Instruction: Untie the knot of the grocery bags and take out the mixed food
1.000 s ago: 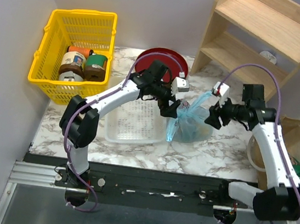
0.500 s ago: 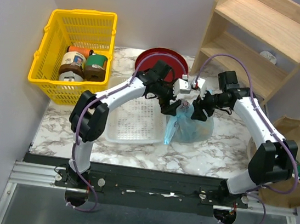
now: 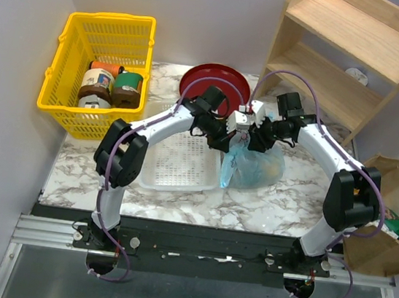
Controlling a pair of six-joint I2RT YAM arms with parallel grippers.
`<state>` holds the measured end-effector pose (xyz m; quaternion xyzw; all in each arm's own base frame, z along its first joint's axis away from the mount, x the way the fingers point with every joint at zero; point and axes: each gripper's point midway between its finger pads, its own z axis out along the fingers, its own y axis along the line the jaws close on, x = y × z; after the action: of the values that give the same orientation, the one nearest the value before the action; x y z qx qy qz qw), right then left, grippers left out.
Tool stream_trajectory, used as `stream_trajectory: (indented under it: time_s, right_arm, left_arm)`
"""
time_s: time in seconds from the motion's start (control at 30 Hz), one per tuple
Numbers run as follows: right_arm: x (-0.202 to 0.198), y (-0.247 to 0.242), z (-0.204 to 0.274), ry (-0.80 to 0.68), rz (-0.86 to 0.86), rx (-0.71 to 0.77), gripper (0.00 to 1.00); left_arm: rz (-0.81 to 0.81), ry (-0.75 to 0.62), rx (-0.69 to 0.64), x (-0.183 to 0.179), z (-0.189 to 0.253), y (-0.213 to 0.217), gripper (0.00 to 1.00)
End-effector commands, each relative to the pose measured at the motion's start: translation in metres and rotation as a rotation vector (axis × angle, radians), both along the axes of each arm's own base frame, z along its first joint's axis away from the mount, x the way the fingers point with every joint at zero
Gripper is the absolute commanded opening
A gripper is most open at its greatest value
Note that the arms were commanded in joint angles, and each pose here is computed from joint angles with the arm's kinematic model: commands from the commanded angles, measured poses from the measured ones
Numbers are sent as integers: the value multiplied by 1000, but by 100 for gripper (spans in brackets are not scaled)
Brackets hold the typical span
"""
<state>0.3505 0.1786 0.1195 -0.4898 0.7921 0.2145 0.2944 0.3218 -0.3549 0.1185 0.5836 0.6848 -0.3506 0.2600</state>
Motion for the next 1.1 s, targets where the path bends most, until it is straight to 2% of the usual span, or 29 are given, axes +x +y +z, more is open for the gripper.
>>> stream_trajectory:
  time_s: [0.0,0.13,0.23,0.27,0.4,0.43,0.53,0.73,0.87,0.93,1.0,1.03,1.07]
  right_arm:
    - [25,6,1,-45,-19,-26,44]
    - [-2,6,-8,23,81,-33,60]
    - [-20,1,-21,63,94,-39,63]
    - [-21,0,-21,58,86,-42,60]
    - [-26,-12,-39,70,61,-103,40]
    - [-29,-15,-42,77,72,-117,25]
    - [-30,-24,-30,68,48,-130,0]
    - [-38,-60,41,-11,-109,-32,0]
    - [-68,-90,44,9,-144,-73,0]
    - [-82,-110,30,52,-201,-95,0]
    - [-90,-116,34,30,-212,-90,0]
    - [-95,-113,37,12,-168,-80,2]
    - [-94,-109,44,-14,-151,-54,10]
  left_arm:
    - [-21,-27,-87,-10,31,-10,0]
    - [14,-8,-130,-5,44,-13,0]
    - [23,-3,-157,-4,55,-14,0]
    - [26,-4,-160,-4,56,-14,0]
    - [38,-9,-179,-6,64,-9,0]
    - [46,-1,-175,-7,61,-7,0]
    - [63,1,-169,-7,59,-1,0]
    - [106,-5,-162,-4,58,16,0]
    - [113,-9,-169,-7,66,25,0]
    - [109,-13,-170,-11,69,28,0]
    - [103,-13,-177,-13,71,28,0]
    - [101,-8,-178,-14,71,29,0]
    - [96,-8,-183,-16,71,27,0]
